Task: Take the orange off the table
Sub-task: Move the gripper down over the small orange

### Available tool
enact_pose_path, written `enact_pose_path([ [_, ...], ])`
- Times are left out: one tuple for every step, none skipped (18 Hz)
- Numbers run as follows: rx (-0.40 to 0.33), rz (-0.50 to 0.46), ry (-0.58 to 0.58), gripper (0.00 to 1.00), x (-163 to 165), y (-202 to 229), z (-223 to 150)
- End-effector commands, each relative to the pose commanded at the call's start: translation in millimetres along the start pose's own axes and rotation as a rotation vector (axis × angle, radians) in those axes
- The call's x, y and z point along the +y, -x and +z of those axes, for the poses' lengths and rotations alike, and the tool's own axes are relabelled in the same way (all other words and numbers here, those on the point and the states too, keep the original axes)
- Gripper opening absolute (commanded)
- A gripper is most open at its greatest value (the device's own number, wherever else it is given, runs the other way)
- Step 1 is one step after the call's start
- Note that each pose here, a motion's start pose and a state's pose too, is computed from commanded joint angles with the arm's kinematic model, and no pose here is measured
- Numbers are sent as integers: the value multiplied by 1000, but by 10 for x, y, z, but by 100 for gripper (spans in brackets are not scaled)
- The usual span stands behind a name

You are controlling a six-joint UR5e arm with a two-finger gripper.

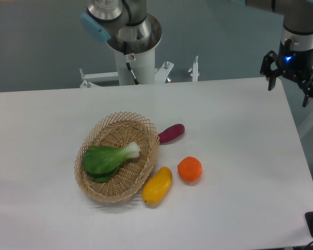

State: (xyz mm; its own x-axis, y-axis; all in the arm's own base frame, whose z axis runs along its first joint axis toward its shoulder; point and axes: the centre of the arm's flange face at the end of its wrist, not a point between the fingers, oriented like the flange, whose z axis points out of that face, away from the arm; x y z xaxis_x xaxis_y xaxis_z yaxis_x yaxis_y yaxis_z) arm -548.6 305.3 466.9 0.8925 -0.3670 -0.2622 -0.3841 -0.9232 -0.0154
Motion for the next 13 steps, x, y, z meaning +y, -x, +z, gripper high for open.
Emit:
enact_pose_path([
  [2, 3, 1, 100, -17, -8, 12],
  [4, 7, 3, 100, -34, -19, 30],
  [7, 7, 0, 100, -54, -24, 33],
  [10, 8, 1, 100, -63, -33, 47],
  [11, 8, -4, 100, -67, -36, 54],
  [11, 7, -5, 100, -96, -40, 54],
  [14, -6, -7, 100, -143, -53, 67],
  [18, -51, -16, 100, -234, -73, 79],
  [26, -111, -34, 100, -333, -88, 121],
  [34, -149, -44, 100, -407, -109, 150],
  [43, -185, -54, 100, -517, -123, 192],
  [53, -198, -55, 100, -574, -153, 235],
  [63, -216, -59, 100, -642, -196, 303],
])
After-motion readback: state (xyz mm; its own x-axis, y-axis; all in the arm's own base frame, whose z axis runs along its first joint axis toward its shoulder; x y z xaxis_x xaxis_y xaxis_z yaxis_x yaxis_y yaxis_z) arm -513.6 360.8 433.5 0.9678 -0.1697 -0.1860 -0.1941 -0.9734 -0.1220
